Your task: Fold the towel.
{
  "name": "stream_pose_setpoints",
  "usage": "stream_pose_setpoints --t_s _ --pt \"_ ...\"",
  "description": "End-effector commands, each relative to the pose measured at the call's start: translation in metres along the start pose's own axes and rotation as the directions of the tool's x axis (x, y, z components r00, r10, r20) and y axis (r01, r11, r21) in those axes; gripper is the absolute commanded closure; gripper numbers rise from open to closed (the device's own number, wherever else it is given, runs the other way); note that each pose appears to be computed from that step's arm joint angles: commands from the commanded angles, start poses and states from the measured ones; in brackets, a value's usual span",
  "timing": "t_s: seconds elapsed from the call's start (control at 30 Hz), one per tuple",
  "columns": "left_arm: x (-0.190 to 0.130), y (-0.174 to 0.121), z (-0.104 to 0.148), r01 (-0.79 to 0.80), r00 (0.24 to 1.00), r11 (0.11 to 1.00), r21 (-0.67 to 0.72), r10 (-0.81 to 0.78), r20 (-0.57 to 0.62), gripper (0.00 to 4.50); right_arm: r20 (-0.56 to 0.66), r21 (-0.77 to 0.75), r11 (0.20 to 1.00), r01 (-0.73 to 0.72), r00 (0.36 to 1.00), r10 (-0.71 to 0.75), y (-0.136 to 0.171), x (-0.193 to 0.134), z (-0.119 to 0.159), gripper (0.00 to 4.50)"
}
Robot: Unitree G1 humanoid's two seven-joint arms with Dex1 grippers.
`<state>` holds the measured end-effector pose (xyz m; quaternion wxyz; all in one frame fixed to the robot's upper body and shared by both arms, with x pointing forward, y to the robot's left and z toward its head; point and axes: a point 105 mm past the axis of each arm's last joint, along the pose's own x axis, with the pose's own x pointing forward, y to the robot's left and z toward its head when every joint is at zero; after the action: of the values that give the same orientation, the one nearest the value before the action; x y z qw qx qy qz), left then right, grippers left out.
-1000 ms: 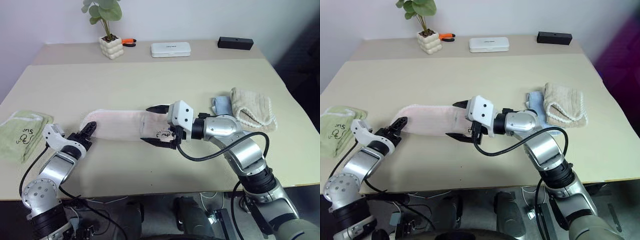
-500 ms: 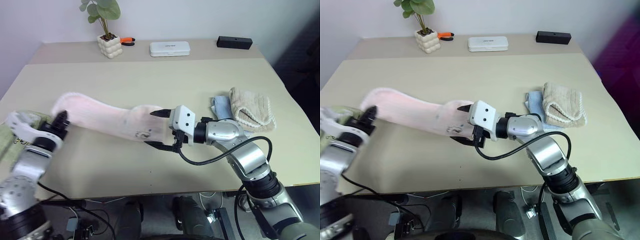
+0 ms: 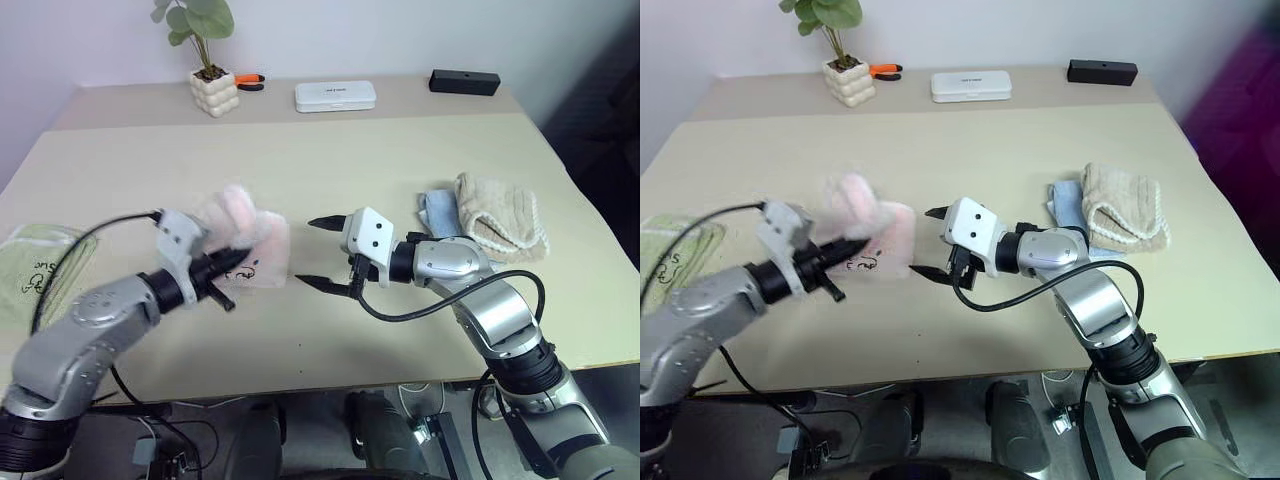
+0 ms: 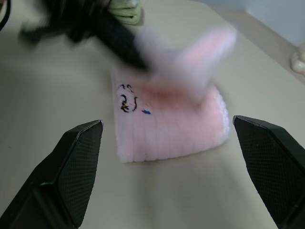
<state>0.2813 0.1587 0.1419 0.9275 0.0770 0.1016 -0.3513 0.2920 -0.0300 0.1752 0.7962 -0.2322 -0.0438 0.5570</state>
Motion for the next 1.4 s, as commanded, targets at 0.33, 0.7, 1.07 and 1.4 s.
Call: stream_pose_setpoints --t_s 0.33,0.7,1.07,1.4 --pt "-0.010 0.008 -0.001 0.054 0.998 0.999 0.004 -0.054 0.012 2.21 0.033 -0.016 0.999 0.049 0.998 -0.048 -0.005 0.000 0.009 0.00" --pt "-0.056 0.066 0.040 -0.221 0.957 0.970 -0.101 0.236 0.167 3.02 0.132 0.069 0.995 0.069 0.988 -0.078 -0.015 0.032 0.032 4.40" --pt "-0.005 0.066 -0.049 -0.310 0.949 0.950 -0.026 0.308 -0.064 3.49 -0.098 0.255 0.965 0.054 0.995 -0.029 0.019 0.114 -0.033 4.50" --pt "-0.017 0.071 -0.043 -0.321 0.946 0.945 -0.065 0.323 0.024 3.54 -0.069 0.234 0.968 0.089 0.995 -0.075 0.010 0.095 -0.036 4.26"
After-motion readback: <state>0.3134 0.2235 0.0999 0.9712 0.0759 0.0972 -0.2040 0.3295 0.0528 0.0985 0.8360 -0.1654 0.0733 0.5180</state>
